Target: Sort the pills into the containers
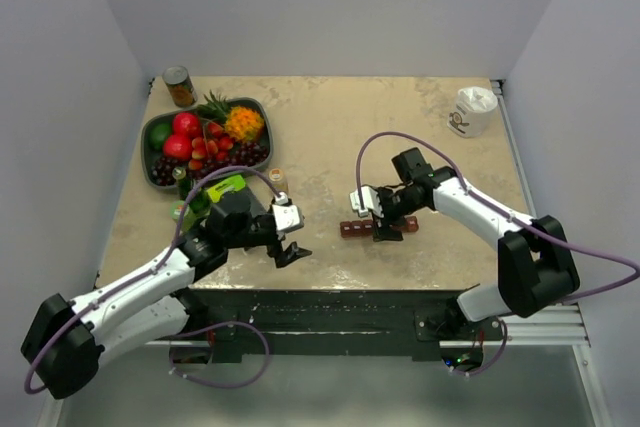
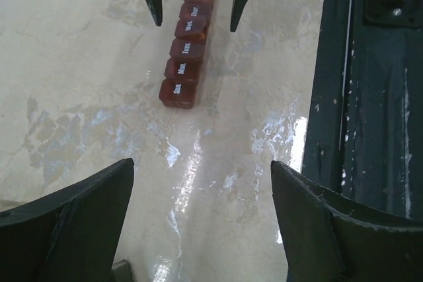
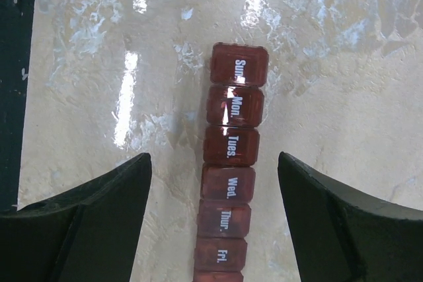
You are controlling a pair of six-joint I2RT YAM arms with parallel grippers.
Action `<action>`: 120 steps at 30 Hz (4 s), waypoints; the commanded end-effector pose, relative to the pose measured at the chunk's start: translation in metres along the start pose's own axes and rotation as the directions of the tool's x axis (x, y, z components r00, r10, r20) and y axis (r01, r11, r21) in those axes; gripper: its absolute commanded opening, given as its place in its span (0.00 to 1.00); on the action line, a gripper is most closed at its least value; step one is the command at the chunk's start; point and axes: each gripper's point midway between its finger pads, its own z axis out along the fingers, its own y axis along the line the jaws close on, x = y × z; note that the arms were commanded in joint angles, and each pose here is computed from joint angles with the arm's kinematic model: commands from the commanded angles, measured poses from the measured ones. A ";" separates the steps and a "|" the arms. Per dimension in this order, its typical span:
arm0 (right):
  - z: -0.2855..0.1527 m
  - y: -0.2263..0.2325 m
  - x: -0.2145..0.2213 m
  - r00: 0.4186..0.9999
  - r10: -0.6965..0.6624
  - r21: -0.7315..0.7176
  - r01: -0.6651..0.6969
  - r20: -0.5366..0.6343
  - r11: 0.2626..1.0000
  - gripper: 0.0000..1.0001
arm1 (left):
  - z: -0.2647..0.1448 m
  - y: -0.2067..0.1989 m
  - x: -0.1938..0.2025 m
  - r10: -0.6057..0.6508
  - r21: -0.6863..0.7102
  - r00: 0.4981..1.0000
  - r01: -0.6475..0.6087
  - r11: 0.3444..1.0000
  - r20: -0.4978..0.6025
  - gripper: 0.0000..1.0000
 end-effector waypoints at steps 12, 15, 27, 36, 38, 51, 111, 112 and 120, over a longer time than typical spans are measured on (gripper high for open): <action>0.032 -0.024 0.008 0.996 -0.088 0.127 0.091 -0.034 0.988 0.75 | 0.045 0.029 -0.020 0.162 -0.025 0.987 -0.162 0.987 0.011 0.86; 0.031 -0.023 0.002 0.998 -0.064 0.113 0.065 -0.012 0.992 0.75 | 0.044 0.031 -0.022 0.131 -0.048 0.991 -0.130 0.990 0.018 0.86; -0.028 -0.034 -0.014 0.976 0.203 0.166 -0.213 0.077 0.963 0.37 | 0.056 0.037 -0.042 -0.173 -0.091 0.978 0.184 0.979 0.121 0.56; -0.019 -0.021 0.008 0.965 0.262 0.136 -0.261 0.011 0.956 0.03 | 0.053 0.033 -0.033 -0.212 -0.097 0.970 0.224 0.970 0.120 0.43; -0.012 -0.017 0.020 0.960 0.278 0.121 -0.273 -0.034 0.954 0.02 | 0.052 0.033 -0.033 -0.211 -0.098 0.970 0.223 0.970 0.118 0.43; 0.023 -0.012 0.055 0.911 0.362 0.064 -0.356 -0.197 0.932 0.01 | 0.049 0.032 -0.034 -0.212 -0.101 0.970 0.224 0.969 0.122 0.43; -0.018 -0.108 0.080 0.787 0.606 0.532 -0.464 -0.119 0.708 0.84 | 0.003 0.068 -0.048 -0.091 -0.374 0.988 0.132 0.918 0.124 0.80; -0.017 -0.106 0.082 0.785 0.607 0.525 -0.466 -0.126 0.712 0.82 | 0.002 0.068 -0.048 -0.090 -0.374 0.988 0.130 0.918 0.124 0.80; 0.011 -0.071 0.092 0.781 0.592 0.359 -0.504 -0.198 0.785 0.51 | 0.015 0.053 -0.045 -0.028 -0.268 0.995 0.053 0.962 0.094 0.82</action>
